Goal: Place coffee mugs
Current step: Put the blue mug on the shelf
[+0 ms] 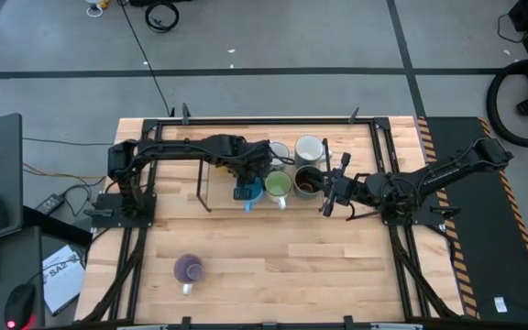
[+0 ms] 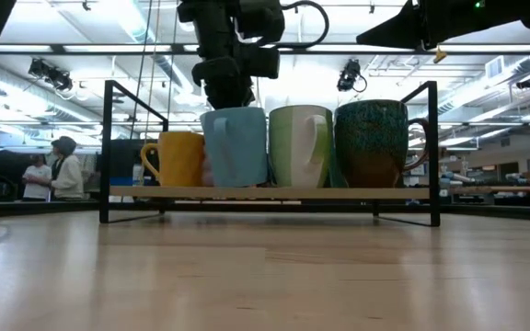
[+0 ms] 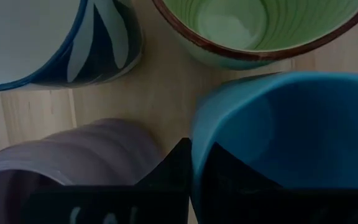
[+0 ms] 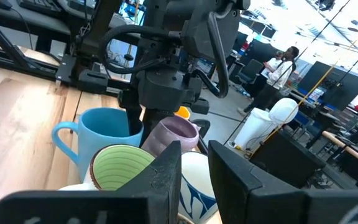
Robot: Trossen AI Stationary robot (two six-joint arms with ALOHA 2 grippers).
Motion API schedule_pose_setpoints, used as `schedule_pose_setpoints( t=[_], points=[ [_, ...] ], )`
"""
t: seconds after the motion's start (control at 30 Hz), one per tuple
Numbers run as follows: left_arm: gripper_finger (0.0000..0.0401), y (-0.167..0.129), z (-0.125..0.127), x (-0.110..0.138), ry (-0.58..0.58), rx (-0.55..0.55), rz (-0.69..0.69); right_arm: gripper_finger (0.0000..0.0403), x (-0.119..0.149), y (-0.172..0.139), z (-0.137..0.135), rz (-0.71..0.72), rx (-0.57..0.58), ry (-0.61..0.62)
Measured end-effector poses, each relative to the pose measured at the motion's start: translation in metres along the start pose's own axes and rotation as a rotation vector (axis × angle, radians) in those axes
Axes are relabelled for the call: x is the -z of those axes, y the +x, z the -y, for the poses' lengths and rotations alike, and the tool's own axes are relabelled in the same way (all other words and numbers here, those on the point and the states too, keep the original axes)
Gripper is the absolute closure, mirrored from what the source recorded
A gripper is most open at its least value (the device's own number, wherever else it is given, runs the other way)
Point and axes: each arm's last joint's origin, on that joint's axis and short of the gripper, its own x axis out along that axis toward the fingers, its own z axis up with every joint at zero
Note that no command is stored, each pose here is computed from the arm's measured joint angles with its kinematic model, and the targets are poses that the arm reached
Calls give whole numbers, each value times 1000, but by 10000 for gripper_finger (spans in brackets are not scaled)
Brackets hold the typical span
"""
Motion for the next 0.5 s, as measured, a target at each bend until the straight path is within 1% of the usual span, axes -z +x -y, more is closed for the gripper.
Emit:
schedule_pose_setpoints(
  t=[0.23, 0.5],
  points=[
    [350, 1, -1, 1, 8, -44, -21, 317, 0, 0, 0, 4, -10, 0],
    [347, 2, -1, 0, 20, -51, -12, 317, 0, 0, 0, 4, -10, -1]
  ],
)
